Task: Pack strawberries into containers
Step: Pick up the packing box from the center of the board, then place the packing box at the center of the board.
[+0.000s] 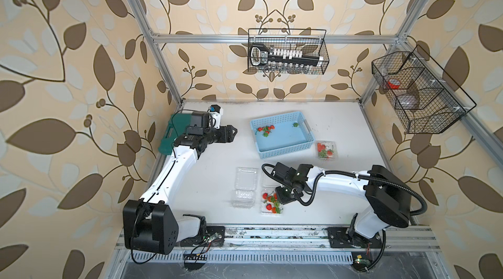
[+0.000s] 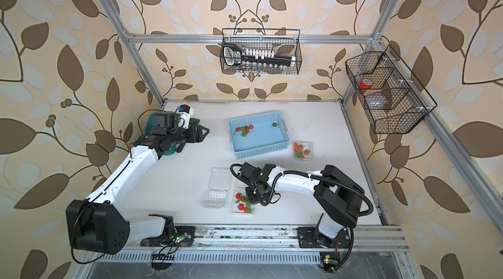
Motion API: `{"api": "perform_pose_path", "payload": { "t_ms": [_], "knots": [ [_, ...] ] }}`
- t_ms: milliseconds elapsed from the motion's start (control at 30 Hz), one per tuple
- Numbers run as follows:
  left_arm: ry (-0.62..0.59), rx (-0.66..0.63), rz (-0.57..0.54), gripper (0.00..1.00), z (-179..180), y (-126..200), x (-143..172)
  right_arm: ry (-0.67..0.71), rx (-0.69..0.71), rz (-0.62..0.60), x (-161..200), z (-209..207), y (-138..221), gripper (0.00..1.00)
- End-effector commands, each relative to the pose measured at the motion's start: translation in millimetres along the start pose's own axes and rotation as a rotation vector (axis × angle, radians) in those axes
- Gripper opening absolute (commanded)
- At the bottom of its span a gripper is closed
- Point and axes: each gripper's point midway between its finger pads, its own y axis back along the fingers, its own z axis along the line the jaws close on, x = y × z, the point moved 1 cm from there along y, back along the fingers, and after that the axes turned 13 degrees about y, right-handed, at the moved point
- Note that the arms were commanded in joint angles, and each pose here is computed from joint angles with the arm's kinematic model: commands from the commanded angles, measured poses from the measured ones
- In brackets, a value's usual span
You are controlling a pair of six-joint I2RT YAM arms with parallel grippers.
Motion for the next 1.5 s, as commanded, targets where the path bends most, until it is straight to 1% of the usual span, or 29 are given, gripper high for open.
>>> {"api": "perform_pose_path", "payload": {
  "t_ms": [0, 167, 267, 367, 433, 600, 667, 800, 1100, 1267, 1467],
  "knots": [
    [-0.027, 0.034, -0.018, 0.79, -12.5, 7.0, -1.2, -0.011, 0.019, 0.022, 3.7, -2.2, -5.4, 0.26],
    [-0.060, 0.049, 0.001, 0.80, -26.5, 6.7, 7.0, -0.005, 0.118, 0.005, -1.6, -17.2, 8.9, 0.19],
    [-0.065, 0.058, 0.033, 0.79, -38.2, 2.9, 14.6, -0.004, 0.145, -0.003, -2.8, -26.1, 15.7, 0.14],
    [-0.026, 0.063, 0.091, 0.79, -46.4, -3.1, 24.1, 0.009, 0.155, -0.022, -5.1, -31.4, 23.6, 0.11],
    [0.041, 0.100, 0.128, 0.79, -50.7, -7.1, 30.8, 0.020, 0.164, -0.029, -6.1, -36.0, 28.3, 0.10],
    [0.191, 0.168, 0.218, 0.79, -53.4, -16.9, 64.3, 0.016, 0.182, -0.056, -4.9, -49.8, 37.9, 0.10],
    [0.207, 0.173, 0.247, 0.79, -56.5, -17.4, 78.8, 0.016, 0.171, -0.079, -7.3, -51.2, 44.5, 0.09],
    [0.246, 0.198, 0.287, 0.79, -63.4, -18.6, 97.4, 0.017, 0.158, -0.136, -16.7, -53.3, 63.4, 0.09],
    [0.275, 0.214, 0.330, 0.78, -63.0, -22.9, 118.0, 0.000, 0.117, -0.173, -21.5, -63.1, 73.2, 0.09],
    [0.277, 0.250, 0.360, 0.78, -73.6, -28.8, 131.6, -0.008, 0.087, -0.193, -26.2, -60.7, 75.4, 0.08],
    [0.294, 0.293, 0.380, 0.78, -80.9, -34.5, 135.4, 0.001, 0.082, -0.203, -33.4, -59.2, 79.4, 0.08]
  ]
}}
